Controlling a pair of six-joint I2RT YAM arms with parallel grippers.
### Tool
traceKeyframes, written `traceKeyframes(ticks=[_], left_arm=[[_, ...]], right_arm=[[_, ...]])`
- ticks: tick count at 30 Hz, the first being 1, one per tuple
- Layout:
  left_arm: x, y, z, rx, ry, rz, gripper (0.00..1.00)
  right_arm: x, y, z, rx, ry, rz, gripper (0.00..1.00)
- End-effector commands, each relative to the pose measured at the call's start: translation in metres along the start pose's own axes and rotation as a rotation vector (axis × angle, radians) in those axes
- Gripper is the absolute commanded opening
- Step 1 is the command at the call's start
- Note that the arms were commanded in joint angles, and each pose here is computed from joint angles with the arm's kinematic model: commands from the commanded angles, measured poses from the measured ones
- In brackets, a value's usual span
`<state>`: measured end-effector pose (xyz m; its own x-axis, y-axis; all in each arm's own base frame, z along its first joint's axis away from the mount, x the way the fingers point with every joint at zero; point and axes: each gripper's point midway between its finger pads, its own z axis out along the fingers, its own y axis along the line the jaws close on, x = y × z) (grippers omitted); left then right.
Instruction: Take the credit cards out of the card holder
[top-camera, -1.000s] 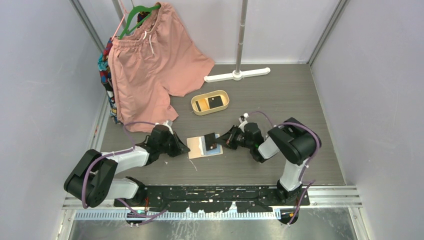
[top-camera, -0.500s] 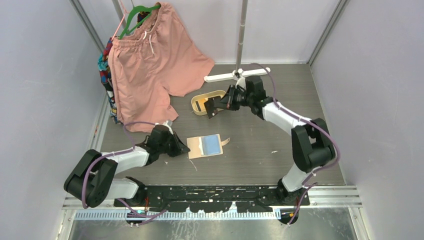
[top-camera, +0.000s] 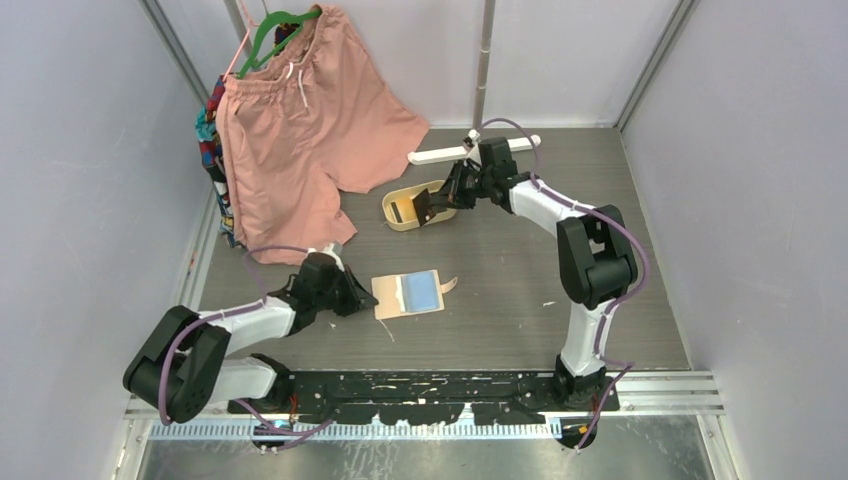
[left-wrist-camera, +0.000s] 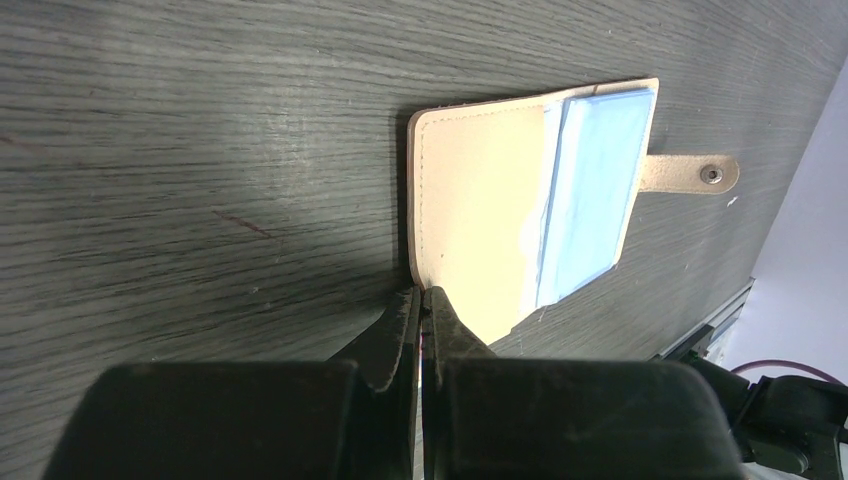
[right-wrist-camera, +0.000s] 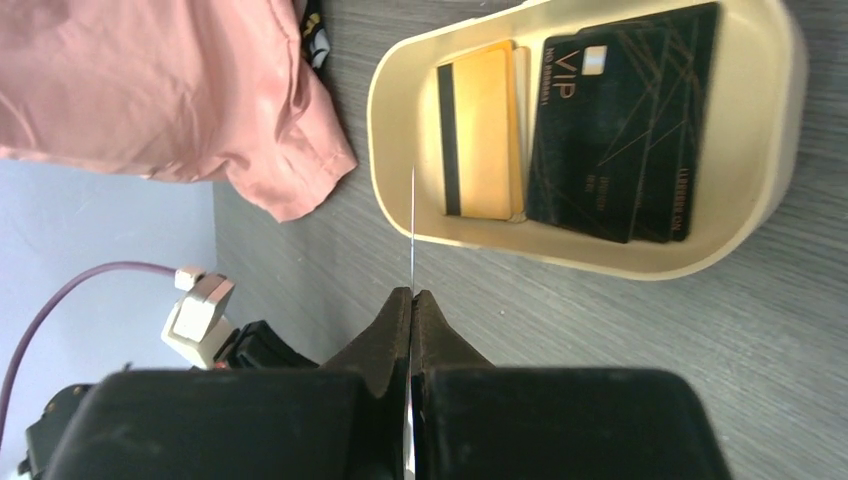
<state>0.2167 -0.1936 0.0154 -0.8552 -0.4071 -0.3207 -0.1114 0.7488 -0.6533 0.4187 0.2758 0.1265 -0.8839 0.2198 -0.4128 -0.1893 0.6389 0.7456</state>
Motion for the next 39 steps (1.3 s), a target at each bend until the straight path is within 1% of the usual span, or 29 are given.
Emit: traceKeyframes(ticks=[1, 9, 18, 25, 33, 34, 37, 39], left_arm=[[0.037, 0.067, -0.010, -0.247, 0.101, 0.008, 0.00], [0.038, 0.066, -0.009, -0.239, 0.107, 0.012, 0.00], [0.037, 0.066, -0.011, -0.243, 0.105, 0.013, 0.00], [0.037, 0.066, -0.011, -0.248, 0.106, 0.018, 0.00], [0.038, 0.068, -0.012, -0.253, 0.110, 0.017, 0.00], [0.038, 0.068, -0.012, -0.252, 0.109, 0.017, 0.00], [0.039, 0.068, -0.012, -0.254, 0.111, 0.017, 0.00], [0.038, 0.068, -0.012, -0.253, 0.109, 0.017, 0.00]], right_arm=[[-0.042, 0.006, -0.004, 0.001, -0.129, -0.048, 0.01], [-0.057, -0.019, 0.014, 0.007, -0.137, -0.001, 0.01], [-0.071, -0.029, 0.037, -0.008, -0.144, 0.004, 0.01], [-0.071, -0.039, 0.048, 0.007, -0.128, 0.004, 0.01], [-0.063, -0.055, 0.050, 0.076, -0.096, -0.002, 0.01], [-0.064, -0.057, 0.050, 0.084, -0.092, -0.004, 0.02], [-0.065, -0.058, 0.049, 0.099, -0.088, -0.016, 0.12], [-0.066, -0.058, 0.046, 0.111, -0.090, -0.028, 0.14]])
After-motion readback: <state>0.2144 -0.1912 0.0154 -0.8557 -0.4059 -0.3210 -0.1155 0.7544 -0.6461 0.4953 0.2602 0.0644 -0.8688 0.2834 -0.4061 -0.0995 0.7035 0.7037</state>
